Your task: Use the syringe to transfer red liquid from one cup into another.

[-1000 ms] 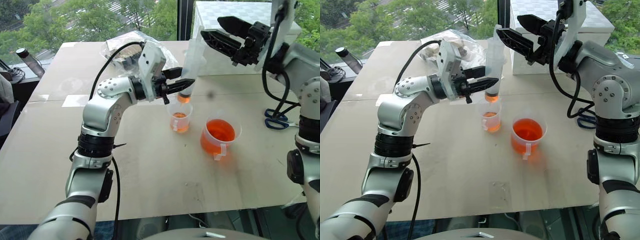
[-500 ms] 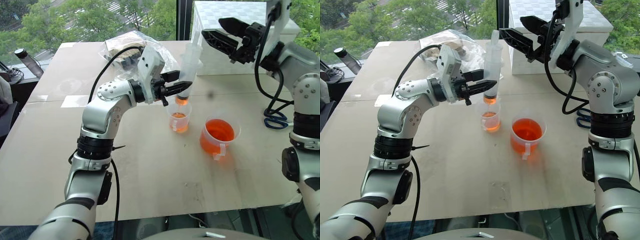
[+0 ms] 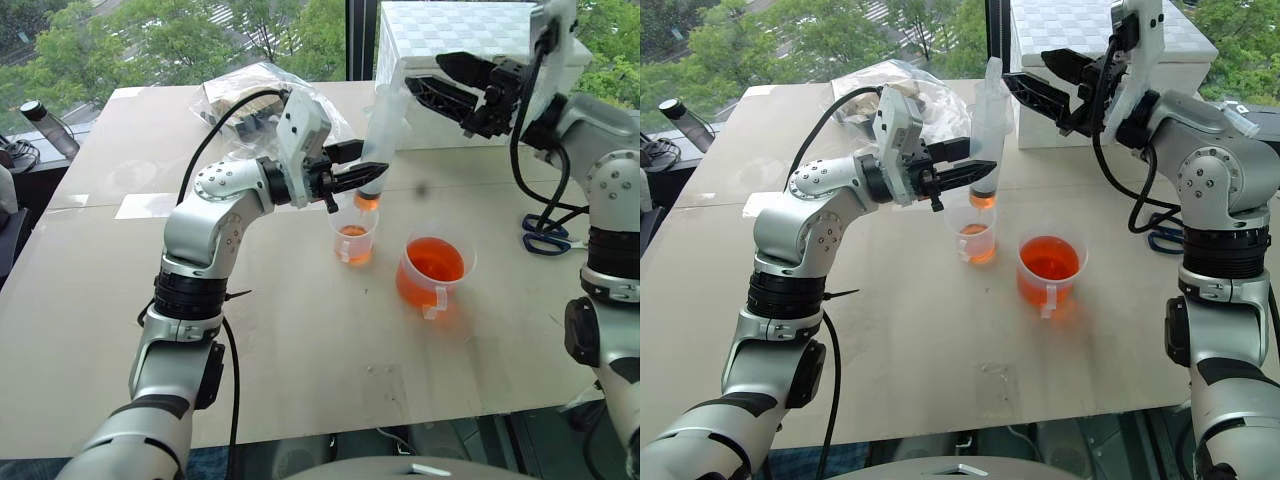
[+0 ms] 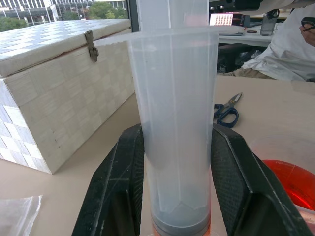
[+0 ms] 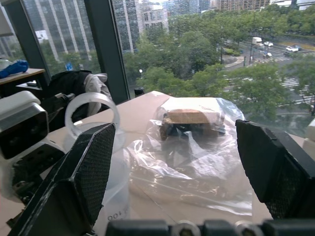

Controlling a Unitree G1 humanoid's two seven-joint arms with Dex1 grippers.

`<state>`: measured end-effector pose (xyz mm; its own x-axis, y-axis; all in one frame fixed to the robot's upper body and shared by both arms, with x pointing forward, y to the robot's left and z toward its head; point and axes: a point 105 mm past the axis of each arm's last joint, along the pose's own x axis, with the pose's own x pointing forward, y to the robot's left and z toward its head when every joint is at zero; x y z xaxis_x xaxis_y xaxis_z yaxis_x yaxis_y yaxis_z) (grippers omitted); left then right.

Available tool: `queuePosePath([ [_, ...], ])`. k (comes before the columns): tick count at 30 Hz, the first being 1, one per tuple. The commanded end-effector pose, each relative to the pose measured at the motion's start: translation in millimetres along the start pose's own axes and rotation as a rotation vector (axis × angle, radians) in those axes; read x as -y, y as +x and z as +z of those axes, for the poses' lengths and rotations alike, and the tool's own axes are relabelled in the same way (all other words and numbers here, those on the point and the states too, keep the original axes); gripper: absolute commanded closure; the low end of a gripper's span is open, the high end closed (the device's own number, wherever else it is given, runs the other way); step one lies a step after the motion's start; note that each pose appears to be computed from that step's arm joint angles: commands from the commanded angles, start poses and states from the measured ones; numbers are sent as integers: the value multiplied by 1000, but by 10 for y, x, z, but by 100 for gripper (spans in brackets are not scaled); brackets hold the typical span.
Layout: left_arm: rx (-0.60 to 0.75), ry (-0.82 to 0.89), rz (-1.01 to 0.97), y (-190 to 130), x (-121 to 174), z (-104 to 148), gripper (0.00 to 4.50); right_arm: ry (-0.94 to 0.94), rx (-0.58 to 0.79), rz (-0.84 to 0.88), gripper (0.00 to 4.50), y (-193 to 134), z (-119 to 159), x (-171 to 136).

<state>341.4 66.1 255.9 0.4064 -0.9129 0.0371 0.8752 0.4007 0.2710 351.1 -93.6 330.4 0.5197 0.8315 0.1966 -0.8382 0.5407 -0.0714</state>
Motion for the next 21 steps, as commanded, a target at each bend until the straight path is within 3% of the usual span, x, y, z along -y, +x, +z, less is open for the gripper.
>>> queuePosePath([
  [1,53,65,-16,1,38,196,311,-42,61,65,34,8,222,-148],
  [10,46,74,-9,-14,24,187,311,-38,72,87,34,192,186,-193],
  [14,47,79,-2,-15,16,188,311,-32,72,110,151,210,178,-218],
  [20,52,83,2,-8,1,196,311,-29,55,122,447,195,138,-232],
  [21,53,84,3,-7,-3,197,311,-29,51,125,447,193,133,-236],
])
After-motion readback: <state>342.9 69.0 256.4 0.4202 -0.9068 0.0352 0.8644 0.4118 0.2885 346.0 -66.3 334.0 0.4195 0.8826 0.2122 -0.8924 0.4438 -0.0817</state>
